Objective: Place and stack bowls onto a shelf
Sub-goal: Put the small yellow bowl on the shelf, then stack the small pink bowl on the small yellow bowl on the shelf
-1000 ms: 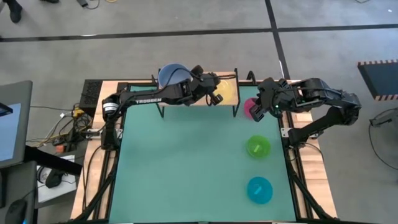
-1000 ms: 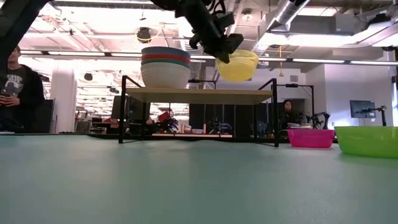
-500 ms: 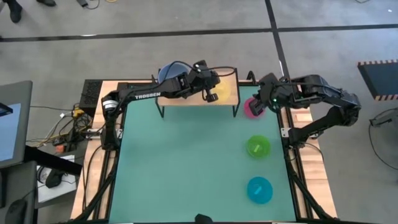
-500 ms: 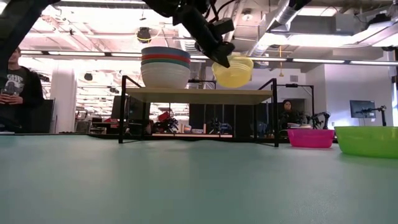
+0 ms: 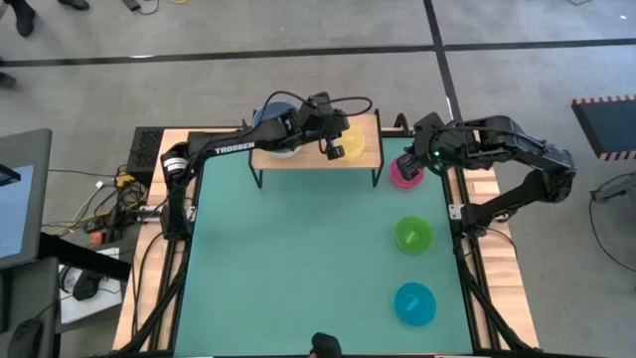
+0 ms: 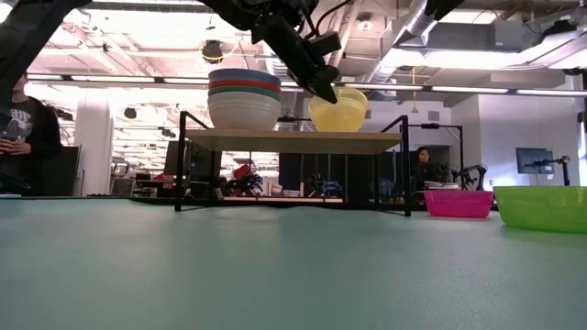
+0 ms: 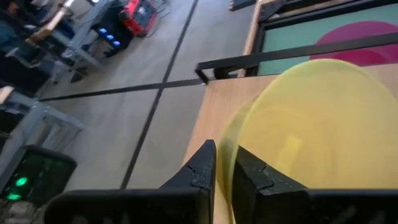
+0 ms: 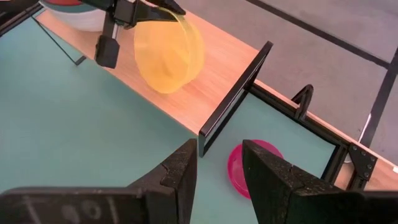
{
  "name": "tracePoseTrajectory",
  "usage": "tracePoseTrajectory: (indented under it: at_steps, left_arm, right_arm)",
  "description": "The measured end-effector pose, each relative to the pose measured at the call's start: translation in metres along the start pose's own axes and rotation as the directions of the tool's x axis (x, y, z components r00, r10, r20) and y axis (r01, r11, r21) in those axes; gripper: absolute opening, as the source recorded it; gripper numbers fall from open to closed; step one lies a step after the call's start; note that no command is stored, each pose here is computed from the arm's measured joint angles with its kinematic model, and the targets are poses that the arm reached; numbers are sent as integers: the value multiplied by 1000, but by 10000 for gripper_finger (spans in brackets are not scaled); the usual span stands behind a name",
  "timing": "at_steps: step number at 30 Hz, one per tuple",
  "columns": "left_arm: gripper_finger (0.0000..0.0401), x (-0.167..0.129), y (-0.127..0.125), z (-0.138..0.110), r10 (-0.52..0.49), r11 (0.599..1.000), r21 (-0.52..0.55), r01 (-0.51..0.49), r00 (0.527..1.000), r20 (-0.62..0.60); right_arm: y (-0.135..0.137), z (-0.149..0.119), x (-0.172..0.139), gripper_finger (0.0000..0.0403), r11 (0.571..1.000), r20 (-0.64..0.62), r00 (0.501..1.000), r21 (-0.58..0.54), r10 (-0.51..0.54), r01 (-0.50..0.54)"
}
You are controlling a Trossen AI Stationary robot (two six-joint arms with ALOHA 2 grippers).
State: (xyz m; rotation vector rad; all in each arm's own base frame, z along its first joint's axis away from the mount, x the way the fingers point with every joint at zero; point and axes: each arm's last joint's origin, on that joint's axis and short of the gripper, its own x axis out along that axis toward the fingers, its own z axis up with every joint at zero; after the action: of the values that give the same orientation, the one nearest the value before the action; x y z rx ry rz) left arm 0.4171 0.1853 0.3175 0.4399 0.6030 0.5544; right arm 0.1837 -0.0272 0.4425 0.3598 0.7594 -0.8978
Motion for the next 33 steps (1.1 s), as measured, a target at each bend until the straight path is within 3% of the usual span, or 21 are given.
tracePoseTrajectory:
  at_steps: [8, 16, 22, 27, 33]
  left_arm:
    - [74, 3, 7, -7, -36, 999, -14, 35, 999, -14]
    - [112, 3, 13, -6, 89, 996, 6, -89, 995, -39]
    - [113, -11, 29, 16, 112, 993, -25, -113, 994, -17]
    - [110, -29, 44, 37, 76, 990, -117, -74, 997, 11]
    - [110, -49, 53, 46, -19, 974, -226, 27, 999, 38]
  right_arm:
    - [0, 1, 1, 152, 1000, 4, 1000, 9, 0, 0]
    - [1, 1, 2, 152, 1000, 1, 1000, 22, -3, 3]
    - [-1, 3, 4, 152, 999, -4, 1000, 31, -18, 19]
    - [-7, 4, 13, 152, 997, -30, 998, 55, -60, 62]
    - [-9, -10, 51, 152, 993, -184, 979, 54, -92, 103]
